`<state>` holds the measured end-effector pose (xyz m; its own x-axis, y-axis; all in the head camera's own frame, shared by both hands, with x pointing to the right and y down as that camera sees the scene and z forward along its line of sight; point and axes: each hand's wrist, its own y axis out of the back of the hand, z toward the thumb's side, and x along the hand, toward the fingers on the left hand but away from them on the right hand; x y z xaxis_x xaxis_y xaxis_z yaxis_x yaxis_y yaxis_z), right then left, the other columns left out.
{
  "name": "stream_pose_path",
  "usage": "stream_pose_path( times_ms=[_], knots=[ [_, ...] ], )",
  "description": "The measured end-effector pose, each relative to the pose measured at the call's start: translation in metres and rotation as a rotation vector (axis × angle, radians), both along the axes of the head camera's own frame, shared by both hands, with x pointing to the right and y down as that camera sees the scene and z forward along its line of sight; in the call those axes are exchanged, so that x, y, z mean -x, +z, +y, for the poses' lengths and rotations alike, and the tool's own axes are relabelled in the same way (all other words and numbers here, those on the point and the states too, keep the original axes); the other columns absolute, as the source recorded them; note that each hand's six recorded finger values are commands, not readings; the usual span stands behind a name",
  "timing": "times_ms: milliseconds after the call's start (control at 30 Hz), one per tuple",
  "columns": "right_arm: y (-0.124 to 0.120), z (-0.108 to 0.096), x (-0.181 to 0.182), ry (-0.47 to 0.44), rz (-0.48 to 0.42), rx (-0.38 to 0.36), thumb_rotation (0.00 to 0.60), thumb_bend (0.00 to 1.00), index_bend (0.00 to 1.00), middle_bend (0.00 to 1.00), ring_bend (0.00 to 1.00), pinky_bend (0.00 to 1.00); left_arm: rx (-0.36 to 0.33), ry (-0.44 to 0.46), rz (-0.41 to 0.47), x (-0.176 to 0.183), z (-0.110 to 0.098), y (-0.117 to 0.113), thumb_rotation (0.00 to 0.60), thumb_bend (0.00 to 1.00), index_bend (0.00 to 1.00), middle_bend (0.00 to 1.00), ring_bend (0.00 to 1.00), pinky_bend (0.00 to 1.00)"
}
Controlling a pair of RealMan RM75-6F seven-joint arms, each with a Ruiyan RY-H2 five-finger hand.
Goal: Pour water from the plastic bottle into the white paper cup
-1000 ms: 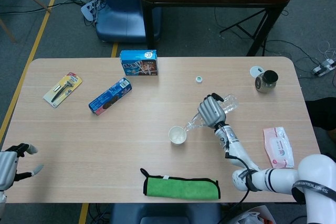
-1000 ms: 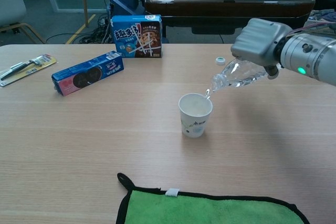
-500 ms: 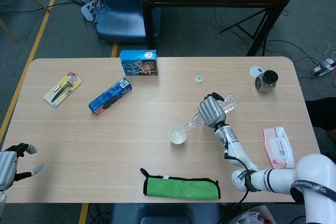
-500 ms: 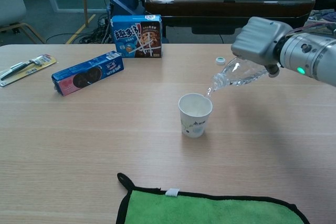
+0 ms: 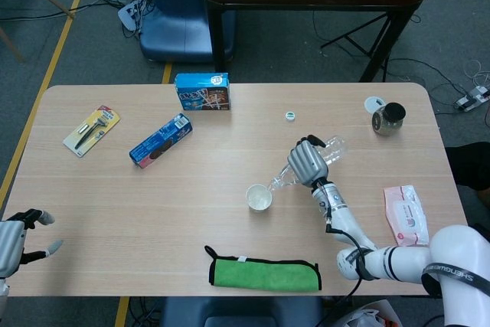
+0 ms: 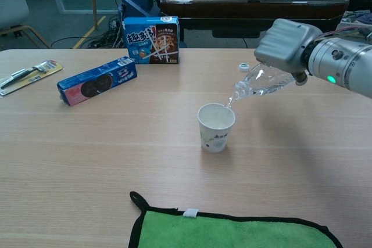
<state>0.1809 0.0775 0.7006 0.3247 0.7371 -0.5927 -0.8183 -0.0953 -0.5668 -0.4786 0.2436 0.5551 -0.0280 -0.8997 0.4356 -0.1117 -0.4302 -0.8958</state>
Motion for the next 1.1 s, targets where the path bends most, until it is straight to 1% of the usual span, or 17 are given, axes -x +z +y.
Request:
stream_pose_path(
  times_ms=[1100],
  knots=[
    [0.0003,0.0024,0.0072,0.002,-0.011,-0.008,0.6,0.17,0.59,0.63,0.52,0.57,0.003,-0.008,-0.001,0.0012,-0.0006,-0.001,0.6,0.1,0.5,0.5,0.51,0.75]
  ],
)
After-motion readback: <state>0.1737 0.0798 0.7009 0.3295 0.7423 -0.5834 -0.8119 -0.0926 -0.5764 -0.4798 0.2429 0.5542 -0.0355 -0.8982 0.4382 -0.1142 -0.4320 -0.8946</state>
